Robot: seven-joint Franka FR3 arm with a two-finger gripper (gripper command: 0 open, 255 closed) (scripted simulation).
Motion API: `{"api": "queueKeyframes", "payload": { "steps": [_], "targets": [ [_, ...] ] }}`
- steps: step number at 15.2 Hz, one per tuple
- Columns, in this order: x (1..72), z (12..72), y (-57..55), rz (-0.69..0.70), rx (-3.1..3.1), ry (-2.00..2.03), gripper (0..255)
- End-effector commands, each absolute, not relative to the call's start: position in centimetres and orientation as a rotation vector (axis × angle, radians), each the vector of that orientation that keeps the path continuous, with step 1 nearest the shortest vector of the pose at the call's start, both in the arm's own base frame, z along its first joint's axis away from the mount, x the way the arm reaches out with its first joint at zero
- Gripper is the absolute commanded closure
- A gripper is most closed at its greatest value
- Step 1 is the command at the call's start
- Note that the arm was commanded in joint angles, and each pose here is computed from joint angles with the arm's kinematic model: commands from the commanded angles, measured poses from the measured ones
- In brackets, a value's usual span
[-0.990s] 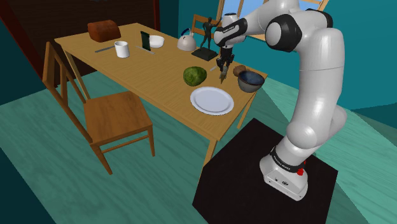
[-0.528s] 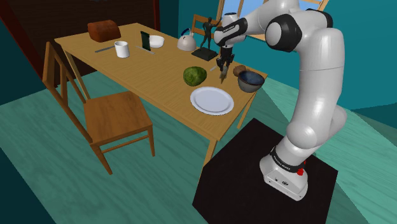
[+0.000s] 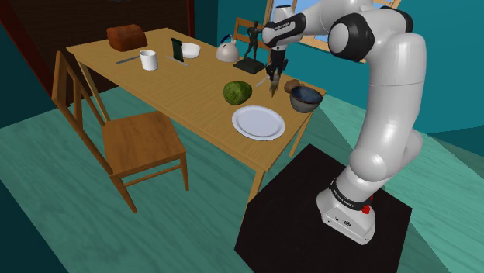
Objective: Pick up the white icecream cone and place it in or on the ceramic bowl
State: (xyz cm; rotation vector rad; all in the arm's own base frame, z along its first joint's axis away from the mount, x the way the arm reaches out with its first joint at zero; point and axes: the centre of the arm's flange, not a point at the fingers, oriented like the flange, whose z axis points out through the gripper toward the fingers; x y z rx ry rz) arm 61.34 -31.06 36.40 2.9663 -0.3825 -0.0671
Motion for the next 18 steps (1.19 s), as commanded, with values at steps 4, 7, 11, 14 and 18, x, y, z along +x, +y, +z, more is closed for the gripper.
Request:
{"api": "queueKeyframes", "payload": {
  "steps": [4,7,11,14,18],
  "targets": [
    [61.4,39.0,-31.1,-0.067,2.966,-0.382,255],
    [61.4,40.6,-31.1,-0.067,2.966,-0.382,255],
    [61.4,42.7,-31.1,-0.067,2.966,-0.382,255],
    [61.4,44.3,-31.1,-0.067,2.966,-0.382,255],
    [61.4,46.4,-31.1,-0.067,2.966,-0.382,255]
  ]
}}
